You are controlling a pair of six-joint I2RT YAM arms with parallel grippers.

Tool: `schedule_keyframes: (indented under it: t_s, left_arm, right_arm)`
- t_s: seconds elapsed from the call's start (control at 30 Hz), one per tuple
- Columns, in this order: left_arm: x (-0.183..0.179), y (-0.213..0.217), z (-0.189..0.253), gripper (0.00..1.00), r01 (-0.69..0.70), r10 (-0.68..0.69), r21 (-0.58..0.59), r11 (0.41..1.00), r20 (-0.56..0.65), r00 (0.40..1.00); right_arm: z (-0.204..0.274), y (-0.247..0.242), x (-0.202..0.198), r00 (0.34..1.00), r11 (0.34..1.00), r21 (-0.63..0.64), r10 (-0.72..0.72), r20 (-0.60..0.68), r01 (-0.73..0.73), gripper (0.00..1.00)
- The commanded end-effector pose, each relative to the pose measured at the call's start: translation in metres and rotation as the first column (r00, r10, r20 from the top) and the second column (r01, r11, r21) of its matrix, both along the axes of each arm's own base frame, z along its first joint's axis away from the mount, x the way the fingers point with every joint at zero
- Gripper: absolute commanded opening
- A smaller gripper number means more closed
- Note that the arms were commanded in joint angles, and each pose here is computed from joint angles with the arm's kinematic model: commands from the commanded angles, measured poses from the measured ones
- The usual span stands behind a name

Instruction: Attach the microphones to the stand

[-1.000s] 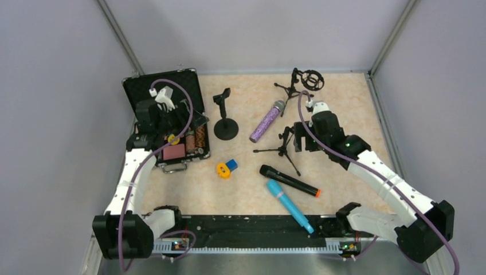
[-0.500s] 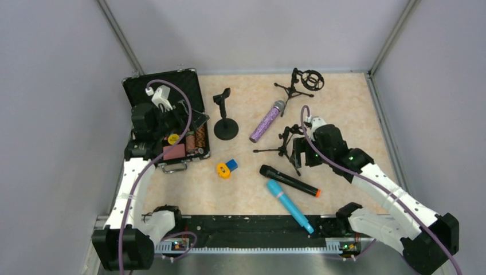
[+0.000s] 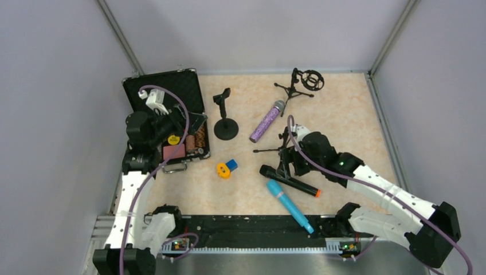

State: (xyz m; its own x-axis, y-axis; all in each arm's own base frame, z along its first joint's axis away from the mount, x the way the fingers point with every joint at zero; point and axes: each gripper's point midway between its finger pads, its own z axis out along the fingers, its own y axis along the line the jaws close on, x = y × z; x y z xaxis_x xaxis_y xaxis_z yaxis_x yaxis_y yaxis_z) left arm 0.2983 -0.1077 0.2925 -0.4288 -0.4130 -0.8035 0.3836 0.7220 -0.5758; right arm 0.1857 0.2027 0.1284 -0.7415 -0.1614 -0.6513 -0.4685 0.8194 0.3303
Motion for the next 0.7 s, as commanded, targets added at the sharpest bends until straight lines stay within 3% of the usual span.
schedule_keyframes:
  t_s: [0.0,0.43,0.67]
  left_arm:
    - [-0.001,0.007,0.022,0.96,-0.044,0.042,0.013,0.999,0.131,0.990]
    - [-0.006,0.011,0.030,0.96,-0.075,0.070,0.022,0.997,0.181,0.981]
    - [-0.006,0.011,0.029,0.96,-0.072,0.068,0.018,0.997,0.177,0.982]
  right_arm:
    - [0.014,0.021,-0.001,0.998,0.997,0.051,0.057,0.039,-0.059,0.81]
    - [0.055,0.037,0.005,0.987,0.983,0.167,0.053,0.153,-0.079,0.83]
    - [0.058,0.041,0.007,0.987,0.981,0.175,0.054,0.154,-0.081,0.83]
